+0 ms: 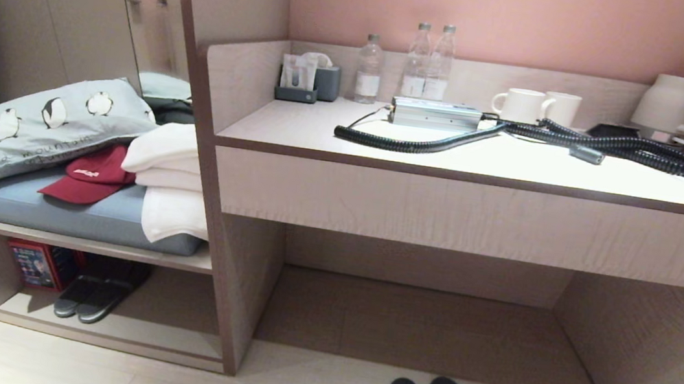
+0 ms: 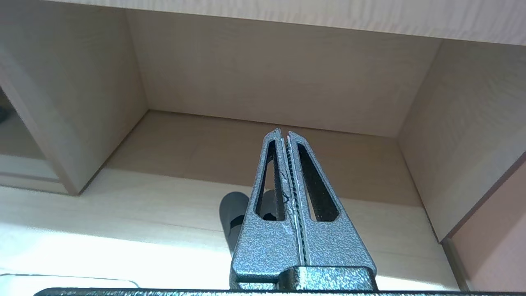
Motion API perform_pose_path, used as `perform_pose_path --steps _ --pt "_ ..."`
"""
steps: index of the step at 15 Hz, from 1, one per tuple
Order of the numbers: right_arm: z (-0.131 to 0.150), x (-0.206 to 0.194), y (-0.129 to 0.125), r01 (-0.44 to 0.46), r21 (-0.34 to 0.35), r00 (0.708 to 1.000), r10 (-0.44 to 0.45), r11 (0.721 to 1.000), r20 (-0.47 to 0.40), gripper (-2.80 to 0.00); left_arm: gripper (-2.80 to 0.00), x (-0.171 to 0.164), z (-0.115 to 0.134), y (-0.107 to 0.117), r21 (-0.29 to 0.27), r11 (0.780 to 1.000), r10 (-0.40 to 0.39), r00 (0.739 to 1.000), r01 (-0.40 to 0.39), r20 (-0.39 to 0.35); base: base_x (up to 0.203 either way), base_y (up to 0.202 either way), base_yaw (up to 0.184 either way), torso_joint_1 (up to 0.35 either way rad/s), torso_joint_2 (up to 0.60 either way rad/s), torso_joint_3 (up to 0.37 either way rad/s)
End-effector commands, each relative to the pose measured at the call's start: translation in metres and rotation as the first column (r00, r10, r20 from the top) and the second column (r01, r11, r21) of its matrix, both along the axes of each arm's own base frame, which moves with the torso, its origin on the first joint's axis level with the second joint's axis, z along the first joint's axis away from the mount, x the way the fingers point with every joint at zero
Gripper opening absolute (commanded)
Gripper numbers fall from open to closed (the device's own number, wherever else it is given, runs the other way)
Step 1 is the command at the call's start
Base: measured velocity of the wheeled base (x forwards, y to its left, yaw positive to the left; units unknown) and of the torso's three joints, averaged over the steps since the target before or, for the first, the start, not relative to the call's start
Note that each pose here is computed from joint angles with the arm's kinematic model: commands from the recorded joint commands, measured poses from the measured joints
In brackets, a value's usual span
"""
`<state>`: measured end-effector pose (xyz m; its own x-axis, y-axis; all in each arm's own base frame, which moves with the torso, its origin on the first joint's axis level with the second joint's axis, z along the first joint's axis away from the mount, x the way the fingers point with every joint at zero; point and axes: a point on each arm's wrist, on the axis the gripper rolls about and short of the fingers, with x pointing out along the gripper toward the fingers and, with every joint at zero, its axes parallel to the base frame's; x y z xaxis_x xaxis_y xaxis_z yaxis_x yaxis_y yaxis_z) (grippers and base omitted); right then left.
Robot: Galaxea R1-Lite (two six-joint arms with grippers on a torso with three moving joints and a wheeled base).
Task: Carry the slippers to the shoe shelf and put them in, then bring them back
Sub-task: Pick up the slippers on the floor
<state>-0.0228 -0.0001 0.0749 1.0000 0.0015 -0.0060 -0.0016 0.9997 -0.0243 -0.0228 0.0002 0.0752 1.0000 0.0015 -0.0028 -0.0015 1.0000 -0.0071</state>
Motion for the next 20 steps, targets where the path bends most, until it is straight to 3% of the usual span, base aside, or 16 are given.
perform_pose_path --steps 1,13,20 --pt "0.0000 -0.0001 0.0000 0.000 0.000 1.000 0.000 1.000 0.001 -2.80 -2.80 0.0001 -0.0006 0.0000 -0.002 1.000 0.000 1.000 0.000 -0.003 0.000 0.000 0.000 0.006 0.00 -0.163" --pt "0.0000 -0.0001 0.0002 -0.009 -0.009 1.000 0.009 1.000 0.001 -2.80 -2.80 0.0001 -0.0005 0.0000 -0.002 1.000 0.000 1.000 0.000 -0.002 0.000 0.000 0.000 0.002 0.00 -0.195" --pt "0.0000 -0.0001 0.0002 -0.009 -0.009 1.000 0.009 1.000 0.001 -2.80 -2.80 0.0001 -0.0005 0.0000 -0.002 1.000 0.000 1.000 0.000 -0.002 -0.162 0.000 0.001 0.003 0.00 -0.199"
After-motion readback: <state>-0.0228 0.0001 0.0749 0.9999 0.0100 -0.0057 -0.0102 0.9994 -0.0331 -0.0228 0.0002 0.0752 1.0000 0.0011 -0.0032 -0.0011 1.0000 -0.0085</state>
